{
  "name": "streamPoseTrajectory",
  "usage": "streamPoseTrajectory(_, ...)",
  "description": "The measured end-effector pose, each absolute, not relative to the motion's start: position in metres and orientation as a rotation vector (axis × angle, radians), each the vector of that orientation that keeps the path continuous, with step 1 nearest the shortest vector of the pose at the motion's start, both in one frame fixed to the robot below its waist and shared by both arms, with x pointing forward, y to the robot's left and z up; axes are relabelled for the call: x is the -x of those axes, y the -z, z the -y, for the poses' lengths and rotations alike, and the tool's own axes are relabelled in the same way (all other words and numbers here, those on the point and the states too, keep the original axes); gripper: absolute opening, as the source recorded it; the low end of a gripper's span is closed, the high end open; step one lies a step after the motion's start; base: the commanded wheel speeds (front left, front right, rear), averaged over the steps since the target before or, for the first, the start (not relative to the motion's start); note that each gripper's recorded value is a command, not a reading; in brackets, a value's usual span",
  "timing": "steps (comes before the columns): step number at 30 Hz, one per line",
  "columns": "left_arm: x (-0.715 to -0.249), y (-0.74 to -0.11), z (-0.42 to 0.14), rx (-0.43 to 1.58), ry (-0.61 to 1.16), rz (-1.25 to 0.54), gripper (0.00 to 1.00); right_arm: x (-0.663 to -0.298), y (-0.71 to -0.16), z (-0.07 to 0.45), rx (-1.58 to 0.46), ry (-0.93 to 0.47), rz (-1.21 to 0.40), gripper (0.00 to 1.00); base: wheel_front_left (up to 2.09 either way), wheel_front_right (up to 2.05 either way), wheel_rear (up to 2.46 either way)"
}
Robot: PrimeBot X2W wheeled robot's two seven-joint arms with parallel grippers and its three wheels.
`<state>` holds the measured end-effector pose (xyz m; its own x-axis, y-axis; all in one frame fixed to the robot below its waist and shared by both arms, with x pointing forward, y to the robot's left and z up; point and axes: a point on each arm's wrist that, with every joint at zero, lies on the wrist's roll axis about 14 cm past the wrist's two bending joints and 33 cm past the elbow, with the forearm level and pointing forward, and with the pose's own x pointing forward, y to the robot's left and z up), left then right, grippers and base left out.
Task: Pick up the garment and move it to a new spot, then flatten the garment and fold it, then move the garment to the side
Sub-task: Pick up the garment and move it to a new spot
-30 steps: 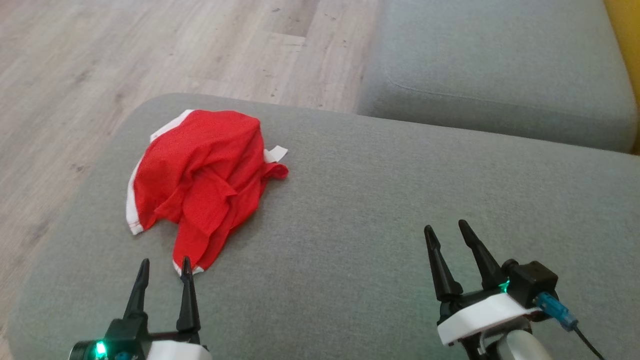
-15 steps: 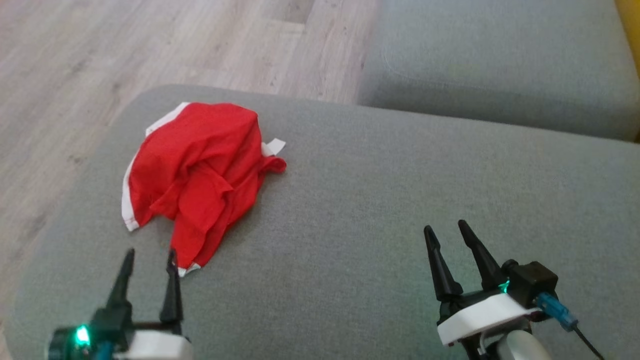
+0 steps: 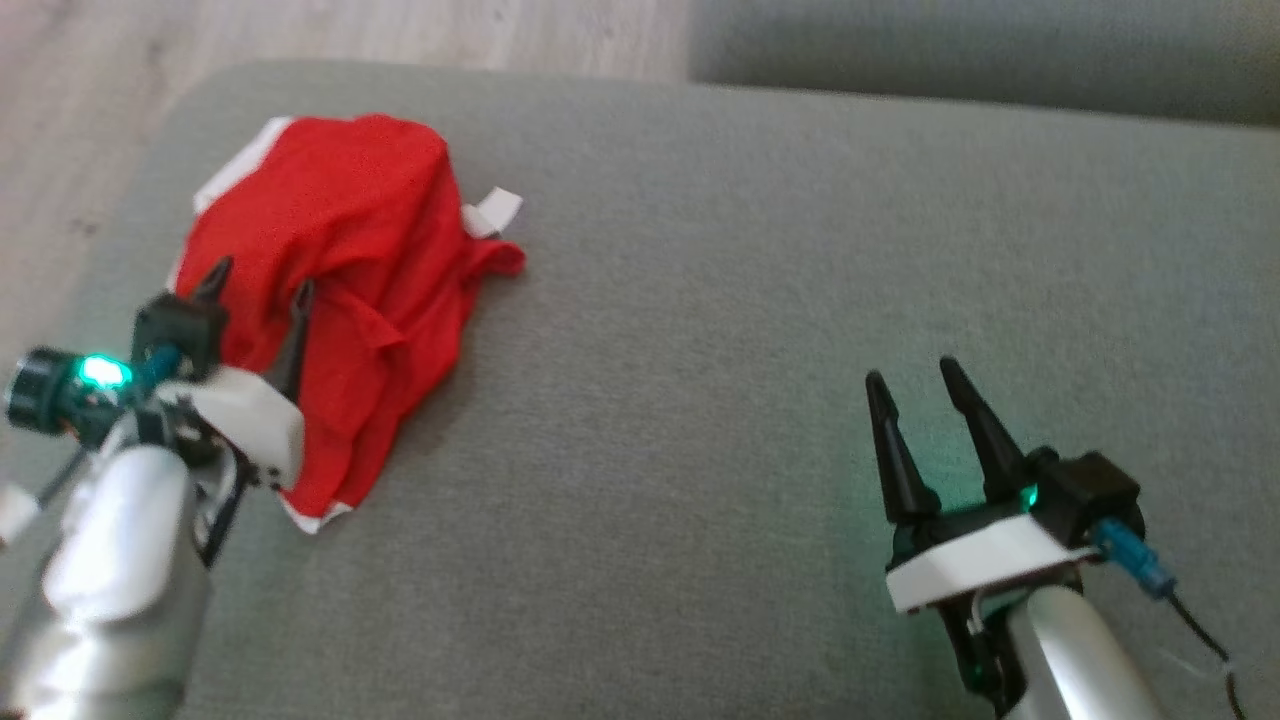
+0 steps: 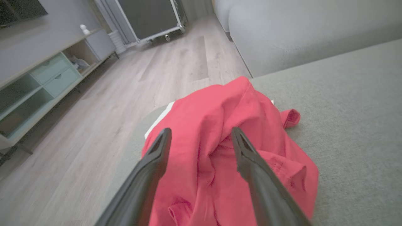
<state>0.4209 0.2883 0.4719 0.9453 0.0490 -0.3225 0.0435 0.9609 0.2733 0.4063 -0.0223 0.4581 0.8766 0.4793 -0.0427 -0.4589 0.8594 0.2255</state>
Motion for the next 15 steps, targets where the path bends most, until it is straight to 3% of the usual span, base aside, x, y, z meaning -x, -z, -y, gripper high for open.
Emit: streamPoseTrajectory(15,-0.467,-0.417,-0.308,-0.297,0.019,-0.547,1.0,-0.426,-0.431,0.065,-0.218,-0.362,-0.146,1.0,0.0,0.0,0.0)
